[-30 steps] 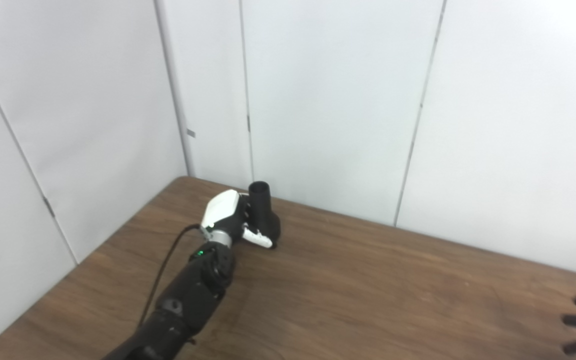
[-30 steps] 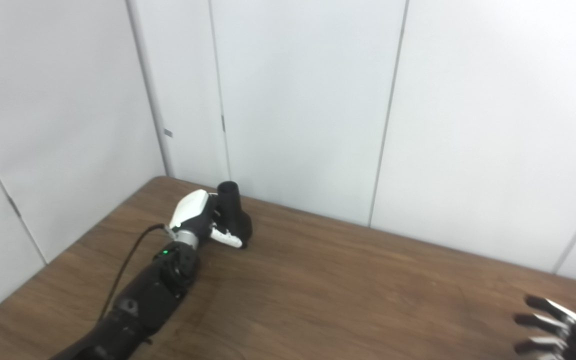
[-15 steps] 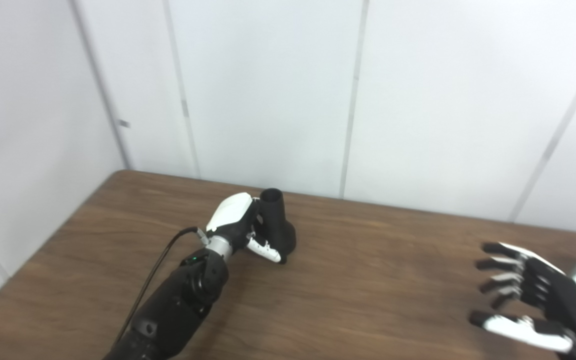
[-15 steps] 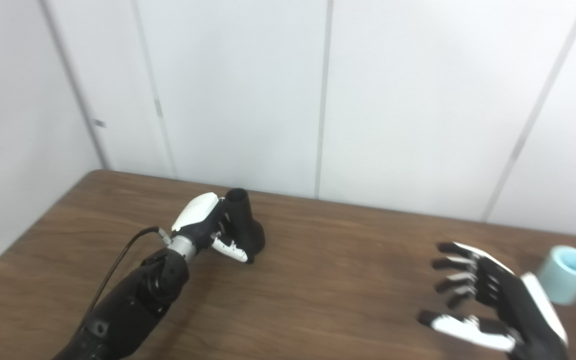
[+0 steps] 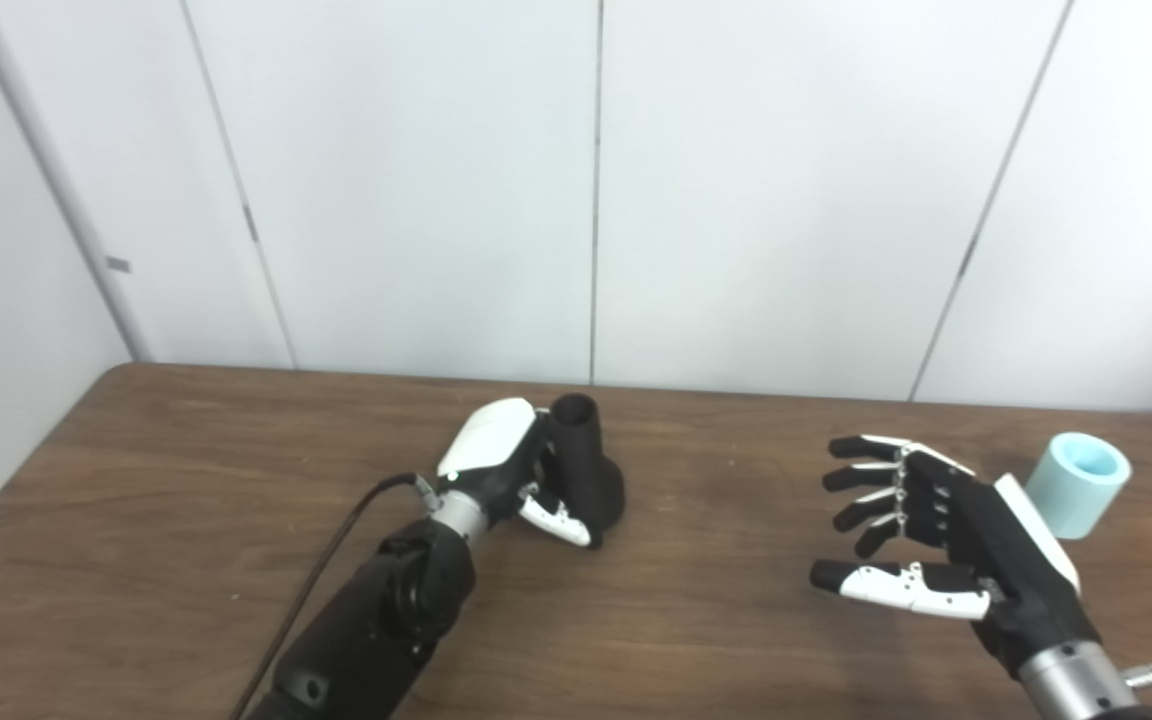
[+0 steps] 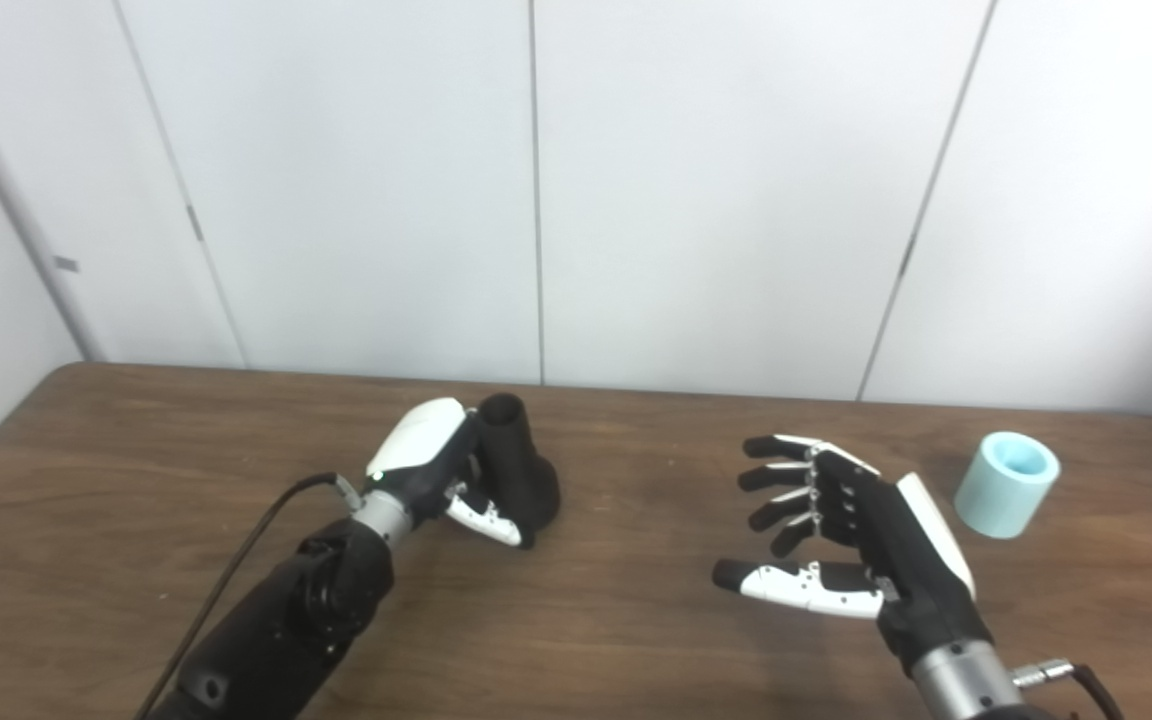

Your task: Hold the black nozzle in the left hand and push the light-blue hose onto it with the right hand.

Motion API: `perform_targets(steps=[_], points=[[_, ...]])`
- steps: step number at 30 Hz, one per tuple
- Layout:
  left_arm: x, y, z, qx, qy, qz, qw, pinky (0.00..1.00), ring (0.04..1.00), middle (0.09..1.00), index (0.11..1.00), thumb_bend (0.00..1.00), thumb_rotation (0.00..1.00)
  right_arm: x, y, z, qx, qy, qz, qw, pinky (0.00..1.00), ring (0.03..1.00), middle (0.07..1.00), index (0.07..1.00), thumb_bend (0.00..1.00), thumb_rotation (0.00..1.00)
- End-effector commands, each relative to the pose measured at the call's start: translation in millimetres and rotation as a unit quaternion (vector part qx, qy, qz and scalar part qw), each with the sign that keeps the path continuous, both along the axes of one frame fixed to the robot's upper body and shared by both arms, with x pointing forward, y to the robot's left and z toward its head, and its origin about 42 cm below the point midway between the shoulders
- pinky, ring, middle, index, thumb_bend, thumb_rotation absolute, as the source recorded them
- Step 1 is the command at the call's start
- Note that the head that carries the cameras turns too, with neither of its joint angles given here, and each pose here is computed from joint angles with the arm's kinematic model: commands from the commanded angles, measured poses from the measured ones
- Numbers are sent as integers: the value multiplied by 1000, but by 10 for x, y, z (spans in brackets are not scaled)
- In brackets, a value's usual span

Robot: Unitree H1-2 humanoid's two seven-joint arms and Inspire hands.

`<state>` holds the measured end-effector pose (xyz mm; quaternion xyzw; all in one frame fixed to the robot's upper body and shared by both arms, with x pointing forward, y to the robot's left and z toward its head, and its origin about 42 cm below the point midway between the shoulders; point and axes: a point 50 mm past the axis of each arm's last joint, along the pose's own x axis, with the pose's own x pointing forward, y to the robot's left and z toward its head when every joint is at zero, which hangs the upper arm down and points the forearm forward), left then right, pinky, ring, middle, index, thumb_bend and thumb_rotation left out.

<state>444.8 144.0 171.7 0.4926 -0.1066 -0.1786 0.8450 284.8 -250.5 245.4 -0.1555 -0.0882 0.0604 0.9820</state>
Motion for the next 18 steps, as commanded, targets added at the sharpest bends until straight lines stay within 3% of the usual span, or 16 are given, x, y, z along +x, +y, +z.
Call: perform_targets(steps=[1, 5, 11, 14, 18], points=[[-185, -318, -322, 24, 51, -53, 997, 467, 485, 471, 489, 527, 0, 22, 33, 162, 6, -45, 5, 999, 397, 534, 658, 718, 614, 11], [-210, -413, -367, 36, 54, -67, 996, 372, 431, 446, 498, 526, 0, 25, 47, 176, 5, -52, 4, 999, 397, 530, 652, 716, 616, 1], [-242, -506, -492, 74, 87, -91, 989, 466, 494, 451, 495, 527, 0, 57, -90, 235, 3, -89, -25, 996, 413, 535, 659, 787, 620, 142], [-230, -518, -509, 108, 110, -100, 983, 439, 456, 420, 493, 525, 0, 111, -182, 255, -12, -105, -51, 993, 437, 559, 681, 807, 640, 231], [-236, -534, -564, 156, 134, -111, 972, 399, 431, 421, 486, 526, 0, 169, -330, 359, -54, -118, -61, 990, 449, 583, 702, 800, 656, 249]])
